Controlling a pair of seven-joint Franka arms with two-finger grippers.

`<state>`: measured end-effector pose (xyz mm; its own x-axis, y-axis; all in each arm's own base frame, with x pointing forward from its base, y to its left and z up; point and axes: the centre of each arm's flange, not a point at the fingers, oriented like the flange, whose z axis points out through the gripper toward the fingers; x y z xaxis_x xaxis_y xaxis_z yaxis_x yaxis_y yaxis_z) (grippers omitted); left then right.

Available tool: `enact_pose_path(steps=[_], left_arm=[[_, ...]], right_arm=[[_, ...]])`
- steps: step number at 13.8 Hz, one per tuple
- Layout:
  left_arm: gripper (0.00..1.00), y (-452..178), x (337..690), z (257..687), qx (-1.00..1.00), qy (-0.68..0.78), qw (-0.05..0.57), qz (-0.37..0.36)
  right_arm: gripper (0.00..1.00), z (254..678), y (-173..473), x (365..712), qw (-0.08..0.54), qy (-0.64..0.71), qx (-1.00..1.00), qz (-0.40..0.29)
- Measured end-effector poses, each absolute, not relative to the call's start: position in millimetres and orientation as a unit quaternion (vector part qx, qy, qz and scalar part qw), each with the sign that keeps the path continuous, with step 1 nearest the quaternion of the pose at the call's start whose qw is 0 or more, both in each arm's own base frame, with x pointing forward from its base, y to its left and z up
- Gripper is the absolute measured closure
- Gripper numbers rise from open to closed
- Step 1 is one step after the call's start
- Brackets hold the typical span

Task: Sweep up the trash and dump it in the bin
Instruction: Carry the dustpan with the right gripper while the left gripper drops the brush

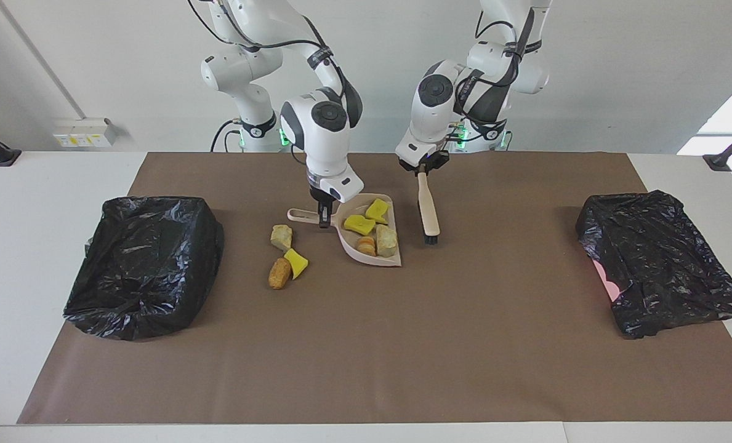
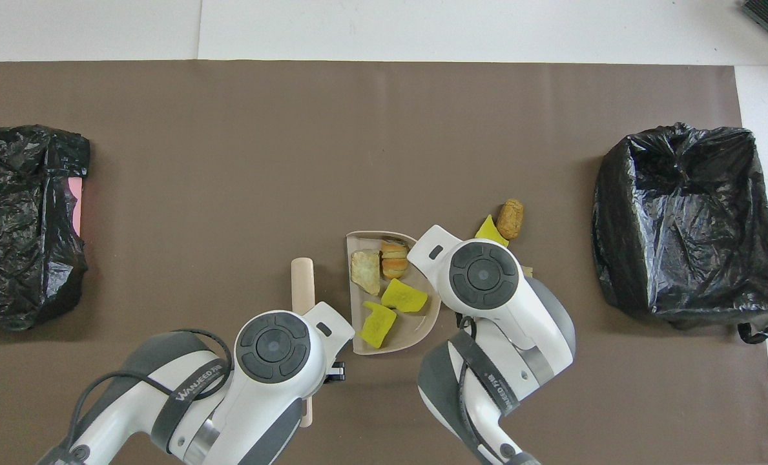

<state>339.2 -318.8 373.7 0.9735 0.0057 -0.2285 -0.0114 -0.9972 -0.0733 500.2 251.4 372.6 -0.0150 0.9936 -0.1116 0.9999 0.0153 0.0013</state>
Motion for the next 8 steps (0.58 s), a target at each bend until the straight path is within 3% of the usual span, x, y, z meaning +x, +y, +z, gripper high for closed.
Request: enact_pose_path(steps=[3,8], left_arm=[[0.74,-329.2,315.5,372.4,-0.993,-0.005,0.044,0.11],[0.74,-376.4,225.1,352.7,-0.996,0.01,0.048,0.08]], right_arm=[[0.67,420.8,189.2,532.2,0.037,0.716,0.696,-0.042],[0.67,488.4,81.4,564.9,0.034,0.711,0.701,-0.043]])
